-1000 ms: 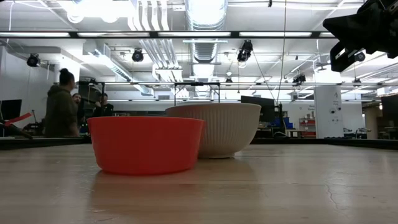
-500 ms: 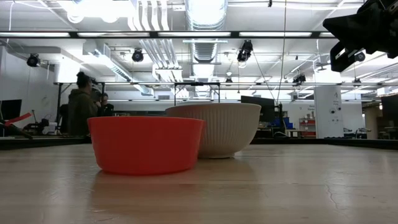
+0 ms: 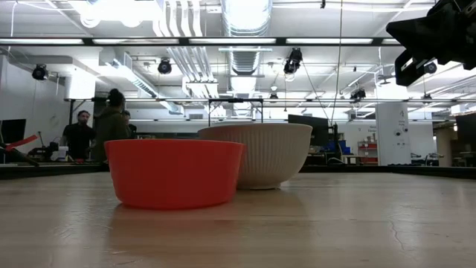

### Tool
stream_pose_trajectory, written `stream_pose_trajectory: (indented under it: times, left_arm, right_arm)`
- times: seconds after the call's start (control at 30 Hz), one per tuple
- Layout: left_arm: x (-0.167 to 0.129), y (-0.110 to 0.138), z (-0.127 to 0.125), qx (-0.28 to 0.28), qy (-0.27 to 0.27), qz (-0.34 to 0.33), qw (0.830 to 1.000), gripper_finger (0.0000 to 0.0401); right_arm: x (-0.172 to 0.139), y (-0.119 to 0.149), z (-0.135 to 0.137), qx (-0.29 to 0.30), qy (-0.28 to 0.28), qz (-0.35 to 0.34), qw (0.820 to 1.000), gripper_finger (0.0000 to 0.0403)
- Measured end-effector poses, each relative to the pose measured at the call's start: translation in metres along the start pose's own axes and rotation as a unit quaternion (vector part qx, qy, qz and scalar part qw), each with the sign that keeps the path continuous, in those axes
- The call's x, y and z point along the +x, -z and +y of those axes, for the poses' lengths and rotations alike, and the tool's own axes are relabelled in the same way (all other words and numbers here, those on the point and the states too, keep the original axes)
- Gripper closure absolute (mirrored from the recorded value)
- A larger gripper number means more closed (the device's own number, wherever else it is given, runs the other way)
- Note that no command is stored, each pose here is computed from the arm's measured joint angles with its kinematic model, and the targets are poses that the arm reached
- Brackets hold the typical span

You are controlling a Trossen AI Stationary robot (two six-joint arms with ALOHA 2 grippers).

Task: Nest bowls inside each other
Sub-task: Stack the bottom green bowl on the top green bowl

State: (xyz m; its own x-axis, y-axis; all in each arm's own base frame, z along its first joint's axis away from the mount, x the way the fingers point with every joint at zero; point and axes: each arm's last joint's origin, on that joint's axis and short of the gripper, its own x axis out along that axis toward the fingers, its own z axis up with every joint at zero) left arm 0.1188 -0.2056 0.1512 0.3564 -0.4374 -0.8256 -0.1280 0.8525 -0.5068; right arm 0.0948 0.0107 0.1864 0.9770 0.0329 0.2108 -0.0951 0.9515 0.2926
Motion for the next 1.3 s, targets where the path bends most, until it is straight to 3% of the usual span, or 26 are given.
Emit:
stream_pose_trajectory:
  times: [0.43, 0.87, 1.3]
  left_arm:
    - [-0.001, -0.001, -0.004, -0.005, 0.012, -0.004, 1.0, 0.0393]
    - [-0.009, -0.004, -0.008, 0.016, 0.008, -0.004, 1.0, 0.0393]
    - [-0.044, -0.017, -0.007, 0.029, -0.003, -0.094, 0.995, 0.0395]
  right_arm:
    - [0.0, 0.0, 0.0, 0.0, 0.0, 0.0, 1.0, 0.0394]
    - [0.0, 0.0, 0.0, 0.0, 0.0, 0.0, 1.0, 0.0394]
    - [0.0, 0.0, 0.0, 0.0, 0.0, 0.0, 1.0, 0.0394]
